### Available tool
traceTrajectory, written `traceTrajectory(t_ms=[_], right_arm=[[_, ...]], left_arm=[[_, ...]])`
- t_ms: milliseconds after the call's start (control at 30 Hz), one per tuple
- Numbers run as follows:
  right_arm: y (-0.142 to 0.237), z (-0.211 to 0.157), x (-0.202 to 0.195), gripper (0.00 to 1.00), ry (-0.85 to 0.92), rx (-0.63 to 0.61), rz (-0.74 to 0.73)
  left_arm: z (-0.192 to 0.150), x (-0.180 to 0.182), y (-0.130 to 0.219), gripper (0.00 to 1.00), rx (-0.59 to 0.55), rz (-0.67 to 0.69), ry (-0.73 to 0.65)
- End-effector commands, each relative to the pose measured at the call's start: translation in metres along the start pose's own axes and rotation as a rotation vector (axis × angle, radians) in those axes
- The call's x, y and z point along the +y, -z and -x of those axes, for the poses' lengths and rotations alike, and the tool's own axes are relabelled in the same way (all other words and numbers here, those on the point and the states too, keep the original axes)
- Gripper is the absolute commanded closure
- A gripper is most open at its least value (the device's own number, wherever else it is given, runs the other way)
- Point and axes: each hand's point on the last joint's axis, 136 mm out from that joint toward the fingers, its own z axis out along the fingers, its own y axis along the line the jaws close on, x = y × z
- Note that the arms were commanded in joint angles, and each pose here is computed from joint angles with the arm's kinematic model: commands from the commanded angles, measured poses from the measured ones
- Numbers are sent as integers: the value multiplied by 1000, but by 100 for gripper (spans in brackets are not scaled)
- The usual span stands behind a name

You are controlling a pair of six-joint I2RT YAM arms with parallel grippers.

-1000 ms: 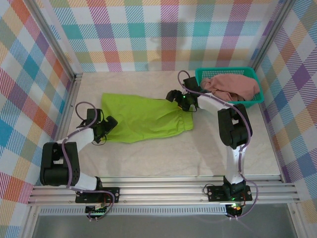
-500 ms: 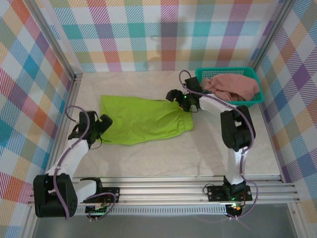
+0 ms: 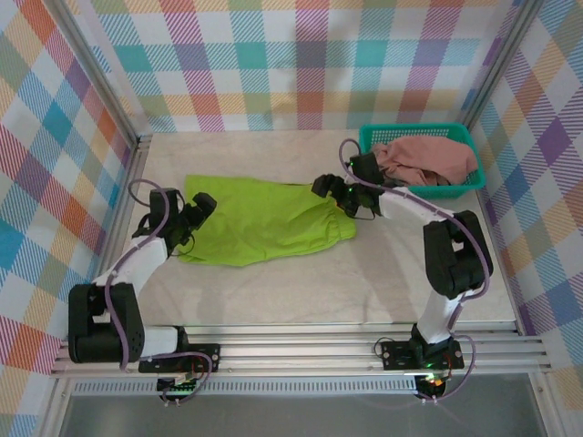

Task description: Fold and stack the shorts

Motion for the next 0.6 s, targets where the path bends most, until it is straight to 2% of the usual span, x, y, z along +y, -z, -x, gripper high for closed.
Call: traceTrajectory(t_ms=[0,233,567], right_arm=[[-11,-16,-26,12,-34,30,-55],[-18,-35,-63,11,-63,57,-126],[-15,-57,-61,11,-124,111,-63]], left_arm=[[-7,7,-15,0,15,-5,-8],[-31,60,-29,0,65,159,22],[-54,103,2,0,60,297,46]])
